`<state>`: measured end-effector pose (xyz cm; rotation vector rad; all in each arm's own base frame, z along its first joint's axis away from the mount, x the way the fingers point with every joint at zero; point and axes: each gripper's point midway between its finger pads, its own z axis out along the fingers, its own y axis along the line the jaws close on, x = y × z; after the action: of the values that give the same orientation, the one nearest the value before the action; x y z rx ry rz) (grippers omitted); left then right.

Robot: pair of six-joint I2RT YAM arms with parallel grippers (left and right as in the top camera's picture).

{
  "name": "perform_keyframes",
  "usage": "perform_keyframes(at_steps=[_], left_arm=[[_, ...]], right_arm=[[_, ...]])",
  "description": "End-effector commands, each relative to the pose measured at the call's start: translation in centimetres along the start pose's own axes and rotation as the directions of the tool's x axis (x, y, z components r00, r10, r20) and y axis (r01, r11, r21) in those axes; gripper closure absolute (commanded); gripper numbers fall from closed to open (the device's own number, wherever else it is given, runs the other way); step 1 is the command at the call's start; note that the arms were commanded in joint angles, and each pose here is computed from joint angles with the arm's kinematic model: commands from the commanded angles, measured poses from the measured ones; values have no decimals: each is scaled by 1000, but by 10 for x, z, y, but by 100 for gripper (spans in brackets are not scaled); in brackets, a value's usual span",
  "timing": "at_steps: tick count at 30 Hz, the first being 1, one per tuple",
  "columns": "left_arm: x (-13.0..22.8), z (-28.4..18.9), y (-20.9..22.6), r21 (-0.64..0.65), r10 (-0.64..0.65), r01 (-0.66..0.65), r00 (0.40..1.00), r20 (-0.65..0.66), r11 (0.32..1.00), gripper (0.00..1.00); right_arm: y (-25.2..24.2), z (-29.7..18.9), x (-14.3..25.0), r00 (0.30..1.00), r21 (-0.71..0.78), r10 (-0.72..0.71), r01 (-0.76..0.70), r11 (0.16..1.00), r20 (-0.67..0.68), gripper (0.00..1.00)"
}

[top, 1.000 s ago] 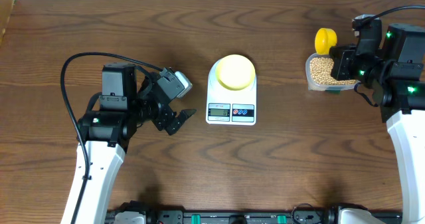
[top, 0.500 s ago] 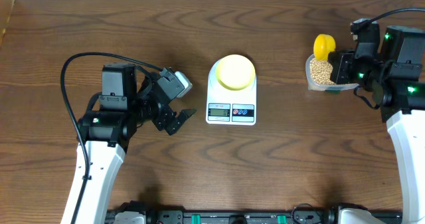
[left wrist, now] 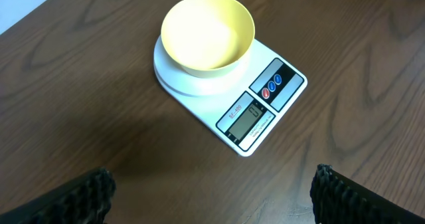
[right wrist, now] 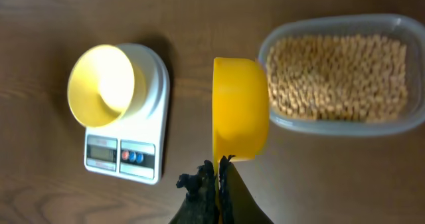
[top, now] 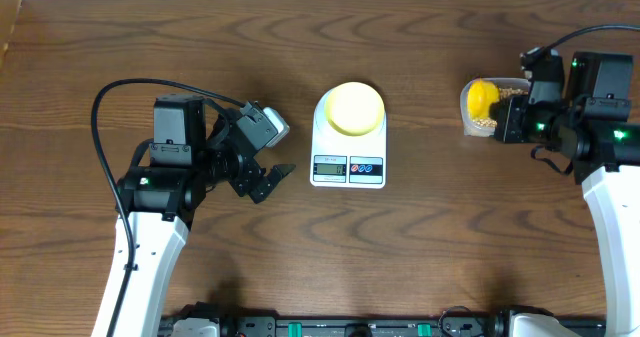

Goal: Scoop item into bowl and weigh 50g on scale
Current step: 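Swing the yellow scoop with the right gripper over the soybean tub, then lower the yellow scoop into the soybeans with the right gripper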

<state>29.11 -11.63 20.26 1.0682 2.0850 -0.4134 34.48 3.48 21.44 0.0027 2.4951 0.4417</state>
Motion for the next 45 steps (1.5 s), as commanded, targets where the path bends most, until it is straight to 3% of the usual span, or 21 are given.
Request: perform_keyframes(at_steps=[1, 10, 19, 24, 35, 45], left_arm=[[-4, -3, 5, -17, 10, -10, 1000, 6, 1000, 4], [-4, -3, 5, -17, 10, -10, 1000, 6, 1000, 4], [-4, -3, 5, -17, 10, -10, 1000, 6, 1000, 4], [-4, -3, 5, -17, 10, -10, 1000, 6, 1000, 4], [-4, -3, 5, -17, 10, -10, 1000, 6, 1000, 4], [-4, -3, 5, -17, 10, -10, 1000, 6, 1000, 4]], right_arm=[[-6, -4, 2, 1000, 42, 20, -19, 999, -17, 99], [-11, -18, 7, 995, 106, 70, -62, 992, -76, 99], [-18, -52, -42, 986, 206, 11, 24, 978, -164, 99], [-28, -40, -67, 982, 204, -28, 67, 977, -187, 99], [-57, 5, -72, 968, 220, -31, 88, 972, -247, 99], [-65, -16, -66, 962, 250, 128, -66, 966, -241, 99]])
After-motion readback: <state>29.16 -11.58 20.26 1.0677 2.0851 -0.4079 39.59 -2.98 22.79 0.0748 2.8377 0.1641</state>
